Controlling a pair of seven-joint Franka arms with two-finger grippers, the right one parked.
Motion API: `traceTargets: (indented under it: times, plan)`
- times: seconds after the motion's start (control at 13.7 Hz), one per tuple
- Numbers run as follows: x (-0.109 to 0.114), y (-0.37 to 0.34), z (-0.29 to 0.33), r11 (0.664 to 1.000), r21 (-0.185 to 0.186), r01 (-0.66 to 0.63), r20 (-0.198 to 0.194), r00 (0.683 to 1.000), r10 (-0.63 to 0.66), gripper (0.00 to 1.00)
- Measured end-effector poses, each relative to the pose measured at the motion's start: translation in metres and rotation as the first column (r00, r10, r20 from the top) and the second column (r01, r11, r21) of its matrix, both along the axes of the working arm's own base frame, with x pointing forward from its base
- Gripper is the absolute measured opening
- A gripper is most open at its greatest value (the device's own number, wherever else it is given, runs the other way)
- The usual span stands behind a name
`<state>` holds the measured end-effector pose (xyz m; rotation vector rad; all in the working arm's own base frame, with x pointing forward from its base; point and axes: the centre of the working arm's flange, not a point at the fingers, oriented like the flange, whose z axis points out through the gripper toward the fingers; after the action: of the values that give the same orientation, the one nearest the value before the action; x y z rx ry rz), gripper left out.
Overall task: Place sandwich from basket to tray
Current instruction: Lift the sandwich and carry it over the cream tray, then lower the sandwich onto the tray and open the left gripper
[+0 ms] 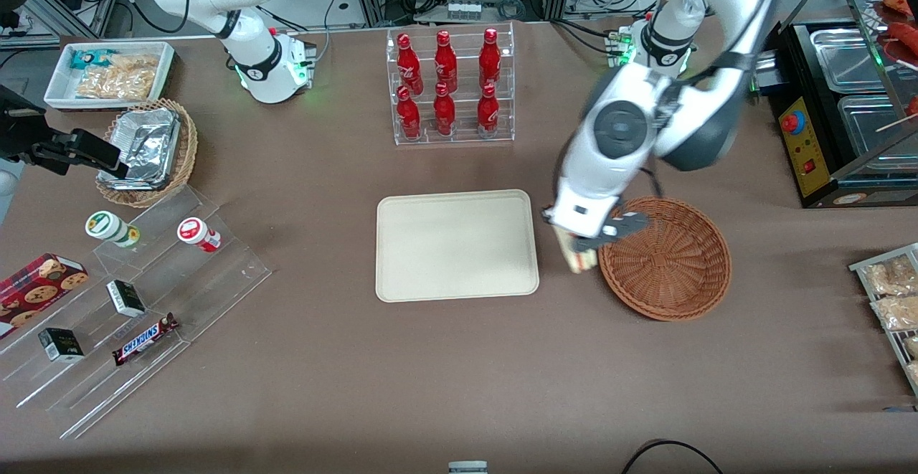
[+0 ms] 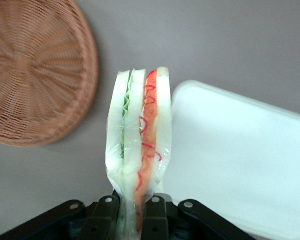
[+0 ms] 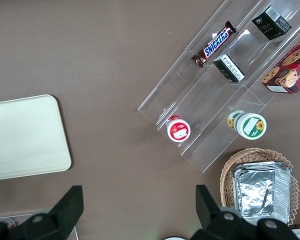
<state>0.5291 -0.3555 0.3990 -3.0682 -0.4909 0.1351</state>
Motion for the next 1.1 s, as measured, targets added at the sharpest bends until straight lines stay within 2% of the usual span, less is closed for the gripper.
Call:
traceTargets:
  times: [0.22, 0.37, 0.8, 0.88, 1.1]
  plan:
    - [-0.024, -0.068, -0.035, 0.997, 0.001, 0.078, -0.037, 0.996, -0.077, 0.15]
    - [-0.028, -0.099, -0.058, 0.994, -0.013, 0.113, -0.044, 0.993, -0.113, 0.15]
    - [-0.064, -0.177, -0.126, 0.973, -0.096, 0.210, 0.017, 0.978, -0.209, 0.15]
    - [-0.067, -0.182, -0.136, 0.971, -0.096, 0.220, 0.021, 0.975, -0.219, 0.15]
    - [-0.068, -0.183, -0.158, 0.965, -0.059, 0.255, 0.031, 0.967, -0.253, 0.15]
